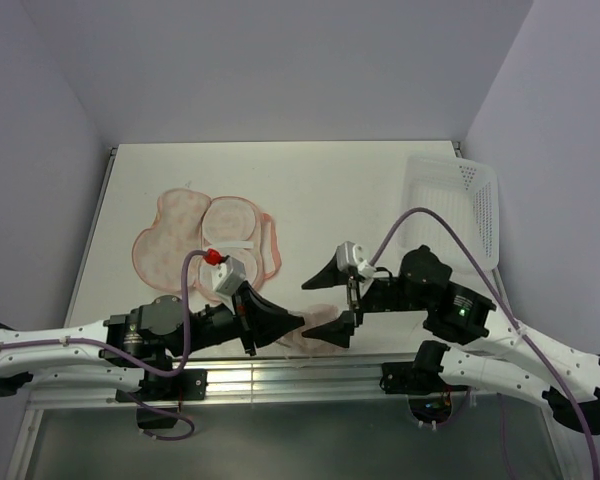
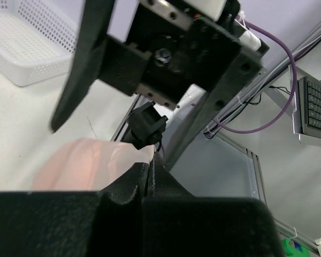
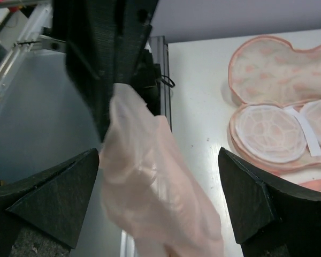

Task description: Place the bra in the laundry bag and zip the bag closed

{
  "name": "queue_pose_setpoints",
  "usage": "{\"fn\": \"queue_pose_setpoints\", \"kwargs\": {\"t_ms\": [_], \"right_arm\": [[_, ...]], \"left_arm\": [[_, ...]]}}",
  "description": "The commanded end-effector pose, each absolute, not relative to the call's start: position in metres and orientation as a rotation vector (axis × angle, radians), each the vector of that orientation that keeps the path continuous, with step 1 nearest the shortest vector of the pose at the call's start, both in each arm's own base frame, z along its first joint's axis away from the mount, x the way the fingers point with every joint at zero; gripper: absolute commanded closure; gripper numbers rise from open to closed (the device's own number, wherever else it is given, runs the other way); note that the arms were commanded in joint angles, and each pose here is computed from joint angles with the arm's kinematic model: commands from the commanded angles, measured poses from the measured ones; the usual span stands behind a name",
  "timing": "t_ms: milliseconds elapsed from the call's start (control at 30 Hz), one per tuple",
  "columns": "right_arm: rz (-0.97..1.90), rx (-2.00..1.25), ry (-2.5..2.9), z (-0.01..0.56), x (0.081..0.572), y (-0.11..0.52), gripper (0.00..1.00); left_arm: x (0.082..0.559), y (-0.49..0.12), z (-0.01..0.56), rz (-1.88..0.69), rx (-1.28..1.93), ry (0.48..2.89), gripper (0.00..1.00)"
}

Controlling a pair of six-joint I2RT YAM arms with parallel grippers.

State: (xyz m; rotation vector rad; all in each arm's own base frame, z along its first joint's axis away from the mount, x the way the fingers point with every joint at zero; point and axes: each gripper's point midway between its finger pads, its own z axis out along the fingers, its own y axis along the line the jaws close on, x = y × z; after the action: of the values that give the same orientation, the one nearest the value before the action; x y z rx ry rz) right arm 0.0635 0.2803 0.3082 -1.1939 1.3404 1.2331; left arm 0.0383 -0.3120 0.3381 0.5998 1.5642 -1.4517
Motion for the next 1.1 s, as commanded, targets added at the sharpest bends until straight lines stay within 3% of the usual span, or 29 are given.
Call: {"fn": "queue_pose_setpoints", "kwargs": {"t_ms": [0, 167, 200, 233, 267, 367, 467, 500, 533, 567, 667, 833, 1067], "right_arm": [[1.151, -1.192, 1.322, 0.315, 0.080, 0.290, 0.00], [1.170, -1.246, 1.400, 0.289, 0.077, 0.302, 0.01], [1.174, -1.240, 1.414, 0.284, 0.078, 0.303, 0.08], [1.177, -1.237, 1.420, 0.280, 0.078, 0.304, 0.18], [1.176, -1.227, 1.425, 0.280, 0.079, 0.305, 0.44], [1.200, -1.189, 1.423, 0.285, 0.080, 0.308, 1.00], [1.209, -1.151, 1.450, 0.290, 0.086, 0.314, 1.00], [1.213, -1.137, 1.457, 0.291, 0.087, 0.315, 1.00], [1.213, -1.113, 1.464, 0.293, 0.092, 0.321, 1.00], [1.214, -1.098, 1.470, 0.294, 0.095, 0.324, 1.00], [1.182, -1.057, 1.499, 0.299, 0.112, 0.339, 1.00], [1.119, -1.062, 1.490, 0.318, 0.142, 0.374, 1.00], [1.162, -1.009, 1.474, 0.338, 0.183, 0.417, 1.00]], "left_arm": [[0.035, -0.310, 0.369, -1.516, 0.601, 1.459, 1.00], [0.040, -0.310, 0.369, -1.504, 0.594, 1.456, 1.00], [0.039, -0.309, 0.370, -1.513, 0.599, 1.450, 1.00], [0.041, -0.310, 0.369, -1.510, 0.596, 1.452, 1.00], [0.042, -0.309, 0.369, -1.509, 0.592, 1.453, 1.00], [0.045, -0.308, 0.366, -1.496, 0.581, 1.462, 1.00], [0.061, -0.296, 0.365, -1.425, 0.490, 1.498, 0.99], [0.068, -0.290, 0.367, -1.398, 0.446, 1.511, 0.90], [0.075, -0.285, 0.368, -1.363, 0.409, 1.524, 0.56], [0.088, -0.273, 0.362, -1.276, 0.351, 1.564, 0.42], [0.109, -0.245, 0.375, -1.158, 0.232, 1.588, 0.11], [0.122, -0.211, 0.401, -1.061, 0.159, 1.568, 0.01], [0.138, -0.186, 0.410, -0.926, 0.099, 1.568, 0.01]]}}
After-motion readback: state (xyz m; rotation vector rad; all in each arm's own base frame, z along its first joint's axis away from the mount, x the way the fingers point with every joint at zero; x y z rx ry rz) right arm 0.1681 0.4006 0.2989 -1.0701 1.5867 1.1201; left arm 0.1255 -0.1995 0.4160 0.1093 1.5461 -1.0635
